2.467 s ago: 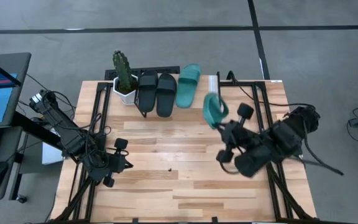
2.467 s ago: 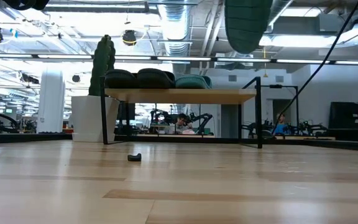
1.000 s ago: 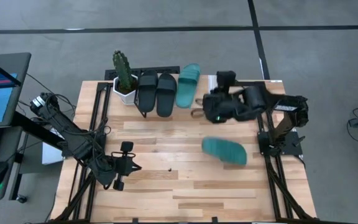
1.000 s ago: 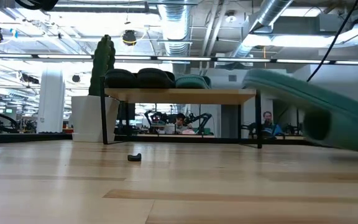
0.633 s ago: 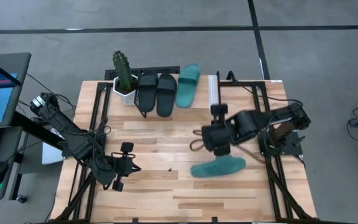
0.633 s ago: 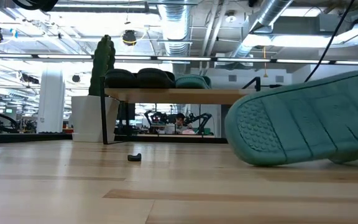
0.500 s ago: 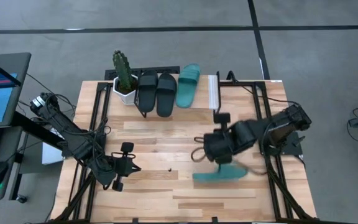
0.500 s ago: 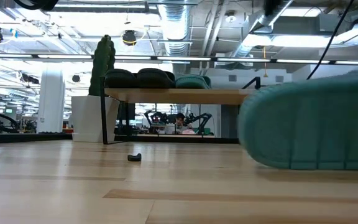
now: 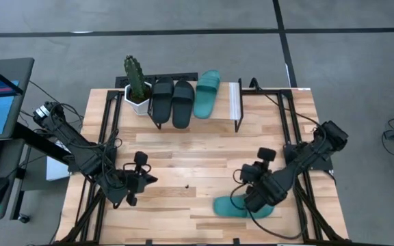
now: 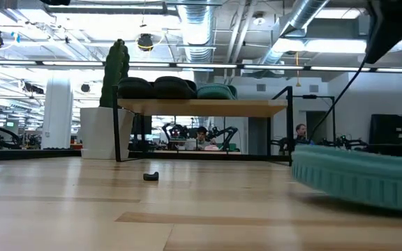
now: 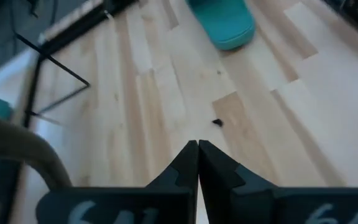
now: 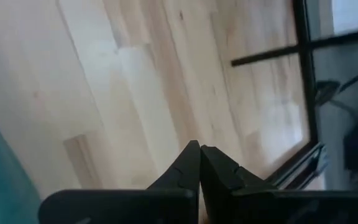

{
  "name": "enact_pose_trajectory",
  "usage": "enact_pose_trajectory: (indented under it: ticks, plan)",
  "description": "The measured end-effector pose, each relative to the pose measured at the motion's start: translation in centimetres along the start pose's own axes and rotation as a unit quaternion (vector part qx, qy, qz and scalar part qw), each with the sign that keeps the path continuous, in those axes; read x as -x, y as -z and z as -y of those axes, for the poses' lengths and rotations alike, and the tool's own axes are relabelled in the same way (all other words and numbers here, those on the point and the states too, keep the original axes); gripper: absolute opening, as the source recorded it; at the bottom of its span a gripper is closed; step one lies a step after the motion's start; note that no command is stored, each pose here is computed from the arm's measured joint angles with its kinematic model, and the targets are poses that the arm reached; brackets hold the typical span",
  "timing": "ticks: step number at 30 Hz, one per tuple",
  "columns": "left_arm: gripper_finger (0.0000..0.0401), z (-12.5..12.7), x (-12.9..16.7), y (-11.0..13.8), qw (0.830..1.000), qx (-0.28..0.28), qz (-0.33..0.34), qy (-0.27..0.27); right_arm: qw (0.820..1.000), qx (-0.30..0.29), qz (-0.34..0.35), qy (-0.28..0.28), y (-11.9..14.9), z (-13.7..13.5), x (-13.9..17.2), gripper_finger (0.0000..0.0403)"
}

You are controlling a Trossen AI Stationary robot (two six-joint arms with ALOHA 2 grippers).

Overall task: Pick and place slides into the shelf
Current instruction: Put the green slide on the shelf

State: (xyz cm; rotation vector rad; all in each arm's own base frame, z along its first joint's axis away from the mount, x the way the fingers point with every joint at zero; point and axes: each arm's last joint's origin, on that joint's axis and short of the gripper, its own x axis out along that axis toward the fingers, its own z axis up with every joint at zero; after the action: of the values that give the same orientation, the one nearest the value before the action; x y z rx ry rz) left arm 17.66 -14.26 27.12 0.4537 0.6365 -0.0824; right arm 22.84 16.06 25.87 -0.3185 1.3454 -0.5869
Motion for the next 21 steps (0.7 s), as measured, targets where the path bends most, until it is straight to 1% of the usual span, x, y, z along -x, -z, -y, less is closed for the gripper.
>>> enact_pose_trajectory:
  ticks: [2, 4, 5, 7, 9, 12, 16, 18, 21]
  plan:
    - [0.0002, -0.1, 0.0, 0.0, 0.999, -0.029, 0.001, -0.014, 0.999, -0.040, 0.000, 0.002, 0.2, -0.1, -0.1, 0.0000]
    - [0.0002, -0.2, 0.0, 0.0, 0.998, -0.060, 0.001, -0.028, 0.995, -0.102, -0.013, -0.002, -0.1, 0.1, -0.3, 0.0000]
    - [0.0002, -0.2, 0.0, 0.0, 0.997, -0.074, 0.001, -0.033, 0.991, -0.131, -0.034, -0.010, -0.2, 0.3, -0.4, 0.0000]
    - [0.0002, -0.2, 0.0, 0.0, 0.995, -0.095, 0.000, -0.042, 0.981, -0.168, -0.085, -0.036, -0.6, 0.6, -0.6, 0.0000]
    - [0.0002, -0.3, 0.0, 0.0, 0.993, -0.108, -0.001, -0.051, 0.969, -0.190, -0.142, -0.063, -0.8, 0.7, -0.8, 0.0000]
    - [0.0002, -0.4, 0.0, 0.0, 0.990, -0.124, -0.002, -0.065, 0.952, -0.214, -0.199, -0.090, -0.7, 0.6, -0.7, 0.0000]
    - [0.0002, -0.6, 0.1, -0.3, 0.984, -0.147, 0.002, -0.100, 0.920, -0.261, -0.270, -0.114, -0.2, 0.0, -0.2, 0.0006]
    - [0.0002, -0.6, 0.1, -0.5, 0.980, -0.159, 0.009, -0.119, 0.907, -0.278, -0.291, -0.124, 0.3, -0.6, 0.3, 0.0019]
    - [0.0002, -0.7, 0.2, -1.0, 0.975, -0.174, 0.022, -0.137, 0.887, -0.298, -0.316, -0.157, 1.2, -2.0, 1.3, 0.0050]
